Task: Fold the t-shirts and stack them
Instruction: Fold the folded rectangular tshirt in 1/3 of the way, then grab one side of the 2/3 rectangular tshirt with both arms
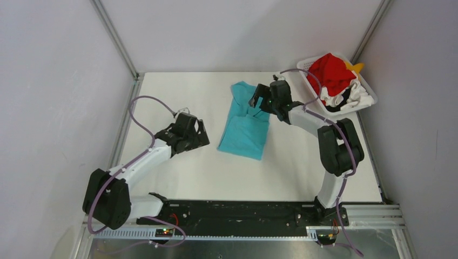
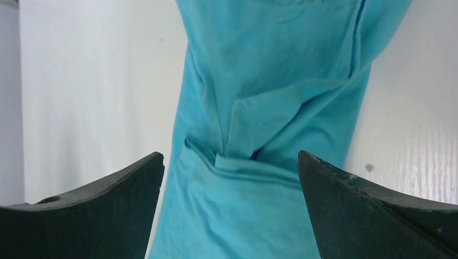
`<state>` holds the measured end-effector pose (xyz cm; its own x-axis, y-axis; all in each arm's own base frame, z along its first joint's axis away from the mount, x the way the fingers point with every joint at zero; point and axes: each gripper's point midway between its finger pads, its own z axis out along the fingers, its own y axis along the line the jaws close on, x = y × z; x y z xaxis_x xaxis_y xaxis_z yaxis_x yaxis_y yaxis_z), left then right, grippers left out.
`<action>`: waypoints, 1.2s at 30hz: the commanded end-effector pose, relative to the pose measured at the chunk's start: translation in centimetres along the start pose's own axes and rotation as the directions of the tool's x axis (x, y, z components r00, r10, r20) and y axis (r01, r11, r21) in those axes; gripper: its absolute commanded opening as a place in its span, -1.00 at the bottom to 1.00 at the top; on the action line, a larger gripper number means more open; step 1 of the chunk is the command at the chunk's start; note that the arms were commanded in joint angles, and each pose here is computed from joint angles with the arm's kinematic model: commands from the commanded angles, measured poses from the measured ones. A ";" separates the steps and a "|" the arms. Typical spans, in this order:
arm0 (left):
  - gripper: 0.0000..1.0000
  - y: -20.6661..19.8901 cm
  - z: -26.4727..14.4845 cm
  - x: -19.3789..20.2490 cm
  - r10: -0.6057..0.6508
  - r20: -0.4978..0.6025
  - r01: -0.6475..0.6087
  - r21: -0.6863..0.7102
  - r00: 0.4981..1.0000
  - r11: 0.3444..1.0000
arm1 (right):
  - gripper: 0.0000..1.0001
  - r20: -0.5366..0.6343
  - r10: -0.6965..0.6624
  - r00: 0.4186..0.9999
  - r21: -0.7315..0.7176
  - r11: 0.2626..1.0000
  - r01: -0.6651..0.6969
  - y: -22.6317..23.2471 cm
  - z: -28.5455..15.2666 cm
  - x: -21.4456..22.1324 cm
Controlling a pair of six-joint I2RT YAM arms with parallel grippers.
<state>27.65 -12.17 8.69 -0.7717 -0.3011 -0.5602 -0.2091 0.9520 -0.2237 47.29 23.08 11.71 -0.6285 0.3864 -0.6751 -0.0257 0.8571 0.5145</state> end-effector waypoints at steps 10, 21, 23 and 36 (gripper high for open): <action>0.79 -8.6 3.1 2.4 -0.009 -0.243 0.087 0.311 0.970 0.947 | 0.93 -0.274 -0.244 0.930 -0.037 0.969 0.244 -1.4 -13.2 12.9; 0.17 -9.2 6.4 5.3 -0.032 -0.343 0.122 0.243 0.939 0.962 | 0.83 -0.375 -0.183 0.909 0.047 0.975 0.216 -3.8 -13.4 18.5; 0.07 -9.1 6.6 5.5 -0.033 -0.343 0.120 0.235 0.939 0.965 | 0.79 -0.369 -0.173 0.913 0.060 0.976 0.209 -3.9 -13.2 18.5; -0.89 -8.6 7.8 6.3 -0.034 -0.363 0.114 0.201 0.931 0.973 | 0.15 -0.400 -0.123 0.908 0.059 0.985 0.159 -4.2 -12.2 20.5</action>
<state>28.99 -22.76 1.57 -0.9288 -0.2949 -0.2244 -0.1623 0.8681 -0.4692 25.04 22.37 2.80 -0.8727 0.0963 -0.4787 -0.0829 0.9369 0.3397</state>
